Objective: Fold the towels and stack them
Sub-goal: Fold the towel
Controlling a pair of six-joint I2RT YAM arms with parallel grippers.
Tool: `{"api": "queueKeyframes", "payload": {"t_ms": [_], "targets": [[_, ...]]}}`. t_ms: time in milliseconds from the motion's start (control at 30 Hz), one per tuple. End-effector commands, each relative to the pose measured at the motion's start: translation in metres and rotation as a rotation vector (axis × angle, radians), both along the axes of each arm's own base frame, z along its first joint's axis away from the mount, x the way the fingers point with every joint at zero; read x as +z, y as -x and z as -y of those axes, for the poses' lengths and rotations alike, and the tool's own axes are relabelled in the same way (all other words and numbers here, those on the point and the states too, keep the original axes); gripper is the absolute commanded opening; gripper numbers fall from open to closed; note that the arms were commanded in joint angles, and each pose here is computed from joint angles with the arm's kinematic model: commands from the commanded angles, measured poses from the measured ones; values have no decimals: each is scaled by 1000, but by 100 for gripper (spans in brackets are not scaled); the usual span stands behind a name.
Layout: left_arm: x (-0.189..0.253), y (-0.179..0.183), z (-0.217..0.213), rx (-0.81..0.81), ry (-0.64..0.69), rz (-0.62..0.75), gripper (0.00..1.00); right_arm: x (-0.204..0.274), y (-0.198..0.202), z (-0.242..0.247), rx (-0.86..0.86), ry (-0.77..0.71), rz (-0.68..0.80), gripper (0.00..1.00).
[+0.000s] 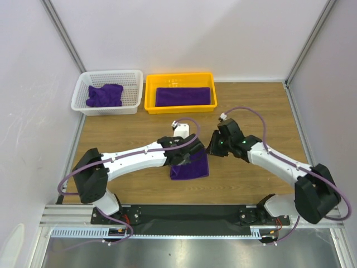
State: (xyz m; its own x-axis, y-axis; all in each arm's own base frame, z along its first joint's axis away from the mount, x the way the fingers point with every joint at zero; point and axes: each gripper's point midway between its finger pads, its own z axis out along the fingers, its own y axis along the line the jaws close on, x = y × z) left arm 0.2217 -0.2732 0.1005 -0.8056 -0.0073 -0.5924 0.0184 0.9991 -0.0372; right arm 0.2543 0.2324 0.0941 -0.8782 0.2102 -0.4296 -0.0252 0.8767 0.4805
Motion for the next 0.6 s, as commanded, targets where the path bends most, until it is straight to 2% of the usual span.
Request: {"api": "queueKeyframes", "payload": {"t_ms": [0, 233, 567], "targets": [[15, -7, 8, 28, 26, 39, 0, 3, 0, 20, -47, 26, 16, 23], [19, -8, 31, -16, 72, 40, 0, -31, 16, 33, -43, 56, -52, 20], [4, -5, 64, -74, 94, 11, 0, -51, 15, 19, 13, 17, -83, 17]]}}
